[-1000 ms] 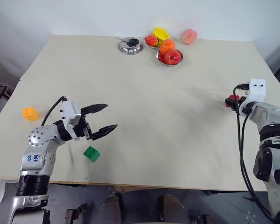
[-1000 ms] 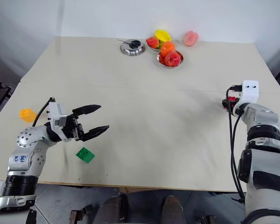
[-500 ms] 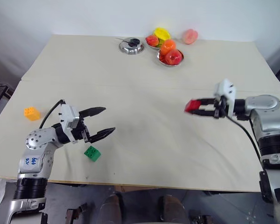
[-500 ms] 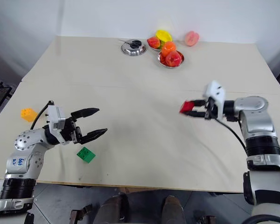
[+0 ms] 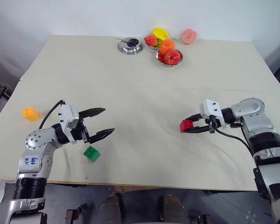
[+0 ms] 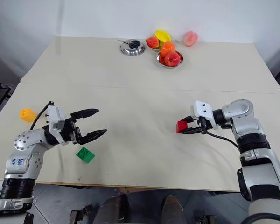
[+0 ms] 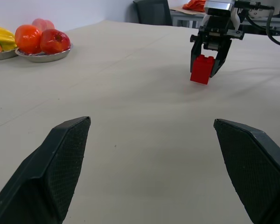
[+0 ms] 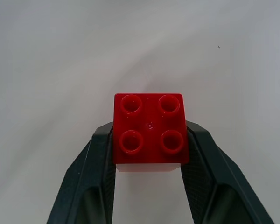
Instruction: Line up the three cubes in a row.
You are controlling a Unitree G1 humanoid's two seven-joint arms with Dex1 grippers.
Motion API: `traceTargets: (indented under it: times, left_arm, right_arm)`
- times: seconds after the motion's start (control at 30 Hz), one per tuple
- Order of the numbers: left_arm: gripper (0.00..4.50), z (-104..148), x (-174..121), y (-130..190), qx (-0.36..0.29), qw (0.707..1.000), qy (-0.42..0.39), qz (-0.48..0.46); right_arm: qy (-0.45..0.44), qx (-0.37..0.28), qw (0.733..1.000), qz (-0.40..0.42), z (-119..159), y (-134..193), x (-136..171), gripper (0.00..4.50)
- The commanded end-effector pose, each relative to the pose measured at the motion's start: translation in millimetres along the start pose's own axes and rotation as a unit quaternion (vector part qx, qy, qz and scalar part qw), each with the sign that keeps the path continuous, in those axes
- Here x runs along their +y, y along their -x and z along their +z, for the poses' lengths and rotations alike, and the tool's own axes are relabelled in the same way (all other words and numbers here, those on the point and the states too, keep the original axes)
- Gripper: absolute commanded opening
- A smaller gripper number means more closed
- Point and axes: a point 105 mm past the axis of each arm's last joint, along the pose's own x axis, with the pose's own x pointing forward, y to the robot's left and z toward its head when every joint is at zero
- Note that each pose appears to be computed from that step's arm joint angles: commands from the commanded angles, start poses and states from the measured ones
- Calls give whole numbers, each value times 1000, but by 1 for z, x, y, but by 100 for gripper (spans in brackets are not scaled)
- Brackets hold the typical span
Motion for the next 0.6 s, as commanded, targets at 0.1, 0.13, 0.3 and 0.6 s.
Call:
traceTargets:
  times: [0.1, 0.13, 0.3, 0.6]
  left_arm:
    - [450, 13, 6, 5, -5, 1000, -27, 10]
    - [450, 13, 6, 6, -5, 1000, -26, 10]
    - [450, 11, 9, 12, -4, 999, -20, 26]
    - [450, -20, 23, 98, 35, 983, 22, 179]
  right_arm:
    - [-14, 2, 1000, 24, 1, 0, 0, 224]
    - [-1, -6, 1000, 21, 4, 0, -1, 250]
    - [50, -38, 998, -12, 18, 8, -7, 410]
    - [51, -202, 978, -1, 59, 35, 28, 447]
